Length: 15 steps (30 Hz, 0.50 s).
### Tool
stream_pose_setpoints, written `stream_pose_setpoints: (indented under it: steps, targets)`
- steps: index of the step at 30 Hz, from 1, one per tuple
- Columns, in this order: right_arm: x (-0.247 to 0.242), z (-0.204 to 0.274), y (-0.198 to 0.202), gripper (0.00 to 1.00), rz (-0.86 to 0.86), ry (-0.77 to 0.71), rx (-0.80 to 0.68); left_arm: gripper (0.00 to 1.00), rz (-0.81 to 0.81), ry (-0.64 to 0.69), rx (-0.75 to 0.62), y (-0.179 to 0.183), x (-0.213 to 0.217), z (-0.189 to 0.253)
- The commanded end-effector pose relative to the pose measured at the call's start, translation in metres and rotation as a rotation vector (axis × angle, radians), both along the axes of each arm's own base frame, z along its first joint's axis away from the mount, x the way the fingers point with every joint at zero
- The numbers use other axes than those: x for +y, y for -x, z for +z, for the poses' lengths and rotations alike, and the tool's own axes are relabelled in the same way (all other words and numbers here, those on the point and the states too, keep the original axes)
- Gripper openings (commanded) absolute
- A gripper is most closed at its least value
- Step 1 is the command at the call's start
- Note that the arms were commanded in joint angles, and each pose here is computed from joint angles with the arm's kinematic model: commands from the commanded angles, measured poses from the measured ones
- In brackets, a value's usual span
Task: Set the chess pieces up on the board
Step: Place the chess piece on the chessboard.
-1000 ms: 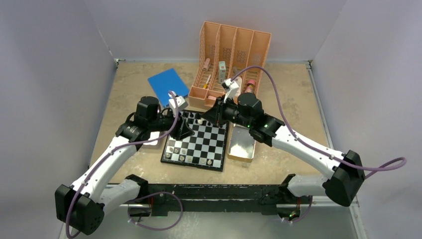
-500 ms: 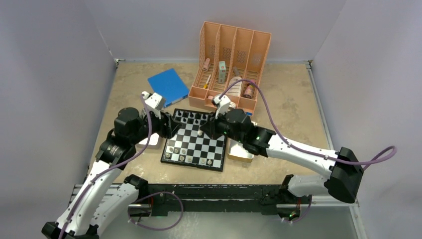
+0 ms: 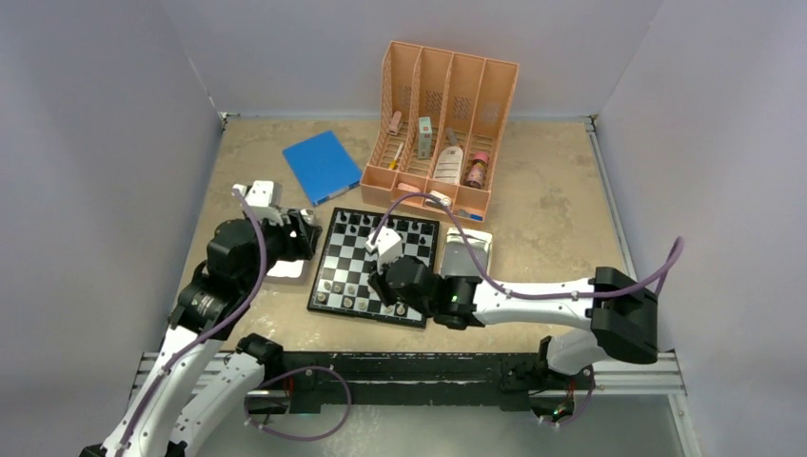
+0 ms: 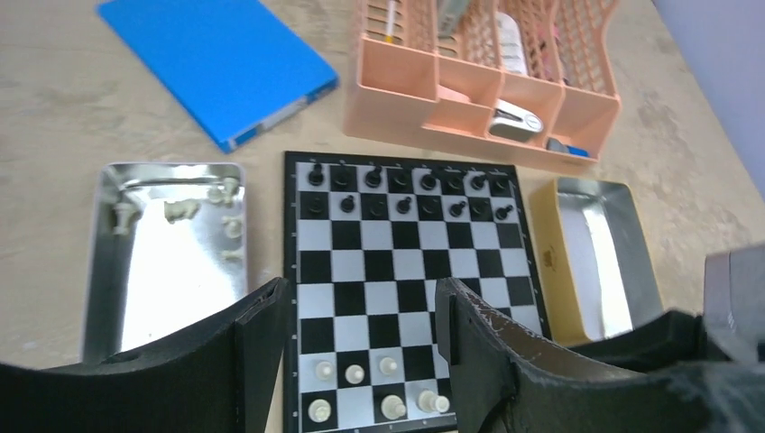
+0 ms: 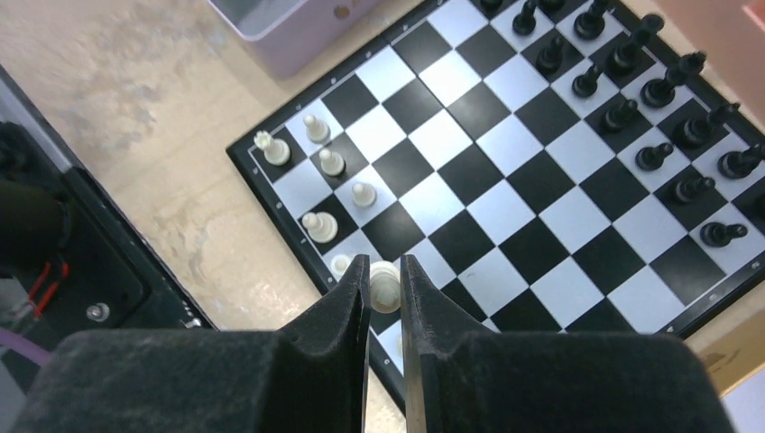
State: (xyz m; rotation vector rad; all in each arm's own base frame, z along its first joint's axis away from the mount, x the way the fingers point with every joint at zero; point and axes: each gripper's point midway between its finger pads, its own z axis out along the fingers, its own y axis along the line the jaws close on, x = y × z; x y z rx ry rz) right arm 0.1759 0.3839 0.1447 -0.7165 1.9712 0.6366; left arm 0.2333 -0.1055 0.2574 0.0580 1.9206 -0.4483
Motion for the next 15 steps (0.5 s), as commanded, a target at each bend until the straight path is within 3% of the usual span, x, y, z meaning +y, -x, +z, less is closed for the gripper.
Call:
stream_pose_setpoints:
  steps: [1,8,15]
  targets:
    - [0.004,-0.003,0.002,0.16,-0.066,0.017,-0.056,0.6,0.17,0.004,-0.047,0.002,0.031,0.016]
    - [0.001,-0.026,0.009,0.16,-0.102,0.09,-0.07,0.6,0.226,0.039,-0.161,0.015,0.048,0.037]
    - [0.005,-0.037,0.015,0.17,-0.095,0.1,-0.062,0.6,0.252,0.042,-0.184,0.019,0.055,0.041]
